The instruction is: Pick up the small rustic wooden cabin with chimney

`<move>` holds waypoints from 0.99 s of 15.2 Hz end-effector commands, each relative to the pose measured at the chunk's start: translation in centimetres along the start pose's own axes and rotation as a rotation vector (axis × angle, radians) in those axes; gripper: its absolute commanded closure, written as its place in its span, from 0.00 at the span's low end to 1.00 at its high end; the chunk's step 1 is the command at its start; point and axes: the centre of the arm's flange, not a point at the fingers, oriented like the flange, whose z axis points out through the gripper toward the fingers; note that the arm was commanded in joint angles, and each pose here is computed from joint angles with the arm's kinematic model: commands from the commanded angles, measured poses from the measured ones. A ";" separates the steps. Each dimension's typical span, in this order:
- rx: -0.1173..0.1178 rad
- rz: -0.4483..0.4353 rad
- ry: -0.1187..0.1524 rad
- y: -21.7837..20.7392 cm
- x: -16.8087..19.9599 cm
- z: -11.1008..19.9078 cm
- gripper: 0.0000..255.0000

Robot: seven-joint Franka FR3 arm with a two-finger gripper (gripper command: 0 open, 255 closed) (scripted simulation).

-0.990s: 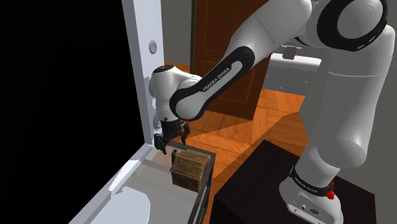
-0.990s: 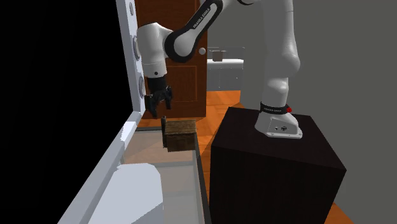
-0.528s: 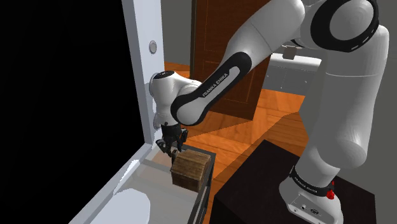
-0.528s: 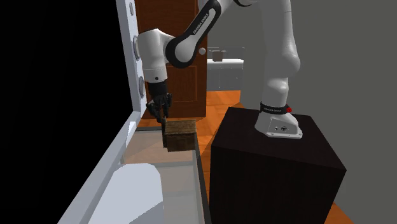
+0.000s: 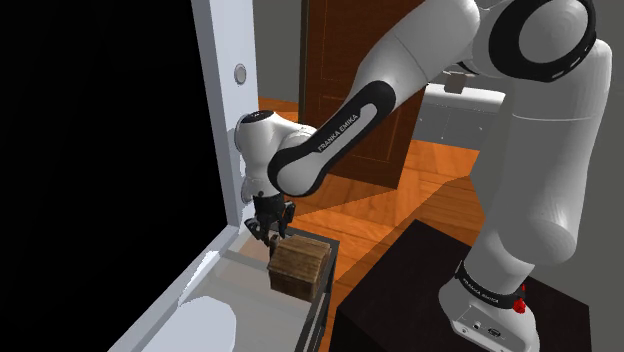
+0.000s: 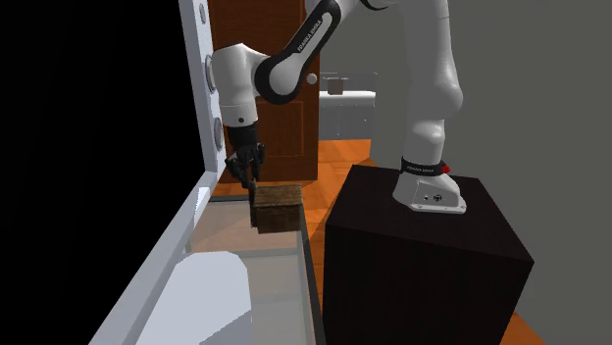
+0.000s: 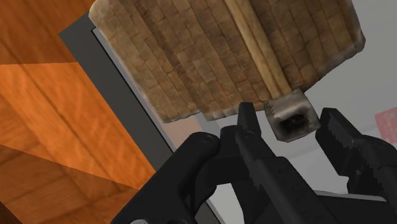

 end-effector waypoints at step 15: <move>0.000 0.000 0.000 0.6 -0.3 -7.7 1.00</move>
